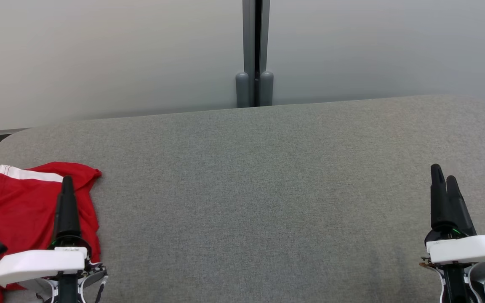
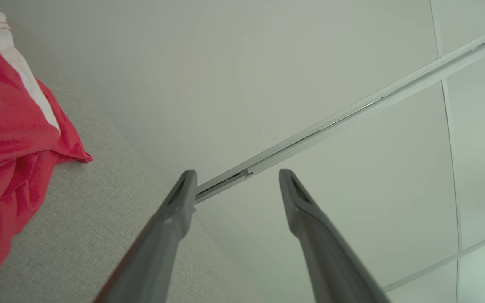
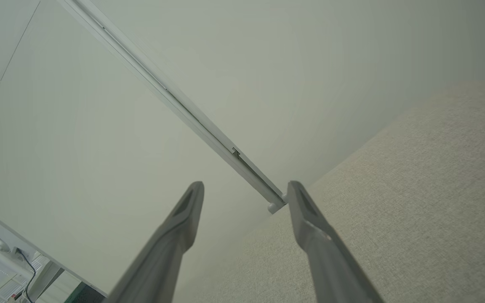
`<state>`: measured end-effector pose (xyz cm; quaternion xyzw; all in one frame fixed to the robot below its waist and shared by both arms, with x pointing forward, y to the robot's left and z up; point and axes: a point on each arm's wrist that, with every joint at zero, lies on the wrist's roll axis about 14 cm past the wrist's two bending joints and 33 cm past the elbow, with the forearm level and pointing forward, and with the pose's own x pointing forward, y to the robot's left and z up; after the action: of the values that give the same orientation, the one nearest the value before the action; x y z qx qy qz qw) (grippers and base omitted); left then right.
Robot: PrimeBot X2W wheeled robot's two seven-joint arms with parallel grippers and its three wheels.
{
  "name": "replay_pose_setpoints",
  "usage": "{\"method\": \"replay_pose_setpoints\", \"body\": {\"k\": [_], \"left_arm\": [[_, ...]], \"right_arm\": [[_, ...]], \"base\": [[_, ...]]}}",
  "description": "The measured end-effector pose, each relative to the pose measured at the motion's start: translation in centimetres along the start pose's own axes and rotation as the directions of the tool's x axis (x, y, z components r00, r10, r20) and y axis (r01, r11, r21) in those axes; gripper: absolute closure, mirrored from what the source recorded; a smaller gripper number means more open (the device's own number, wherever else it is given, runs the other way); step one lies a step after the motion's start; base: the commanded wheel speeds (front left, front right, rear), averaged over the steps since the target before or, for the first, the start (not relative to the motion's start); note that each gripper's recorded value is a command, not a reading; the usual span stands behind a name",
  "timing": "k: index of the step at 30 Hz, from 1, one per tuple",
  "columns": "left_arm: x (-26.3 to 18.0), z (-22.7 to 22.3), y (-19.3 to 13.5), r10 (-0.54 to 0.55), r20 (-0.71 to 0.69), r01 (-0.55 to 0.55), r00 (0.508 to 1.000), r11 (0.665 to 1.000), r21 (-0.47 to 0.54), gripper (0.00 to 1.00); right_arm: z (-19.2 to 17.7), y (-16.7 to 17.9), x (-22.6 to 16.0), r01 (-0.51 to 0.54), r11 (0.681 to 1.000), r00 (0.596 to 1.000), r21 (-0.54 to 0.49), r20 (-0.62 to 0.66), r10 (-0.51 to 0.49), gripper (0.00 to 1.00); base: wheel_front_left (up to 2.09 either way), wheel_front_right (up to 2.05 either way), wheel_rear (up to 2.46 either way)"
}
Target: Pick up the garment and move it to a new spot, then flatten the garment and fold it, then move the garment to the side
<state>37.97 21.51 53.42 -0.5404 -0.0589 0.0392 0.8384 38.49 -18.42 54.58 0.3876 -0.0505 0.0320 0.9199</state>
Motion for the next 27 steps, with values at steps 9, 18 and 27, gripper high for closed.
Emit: {"method": "replay_pose_setpoints", "body": {"k": [9,18,27], "left_arm": [[-0.3,-2.3,-2.2,-0.047,-0.053,0.059,0.997,0.967,0.246,0.0],[-0.9,-4.8,-2.4,-0.034,-0.1,0.078,0.994,0.874,0.48,0.0],[-1.5,-6.5,-2.5,-0.026,-0.121,0.099,0.992,0.751,0.653,0.0]], "right_arm": [[0.0,1.5,0.0,-0.052,0.979,0.999,-0.197,-0.003,0.052,0.0],[-0.5,2.2,-0.2,-0.081,0.928,0.997,-0.363,-0.015,0.081,0.0],[-1.1,2.4,-0.6,-0.096,0.872,0.995,-0.479,-0.03,0.094,0.0]], "base": [[0.0,0.0,0.0],[0.0,0.0,0.0],[0.0,0.0,0.0]]}}
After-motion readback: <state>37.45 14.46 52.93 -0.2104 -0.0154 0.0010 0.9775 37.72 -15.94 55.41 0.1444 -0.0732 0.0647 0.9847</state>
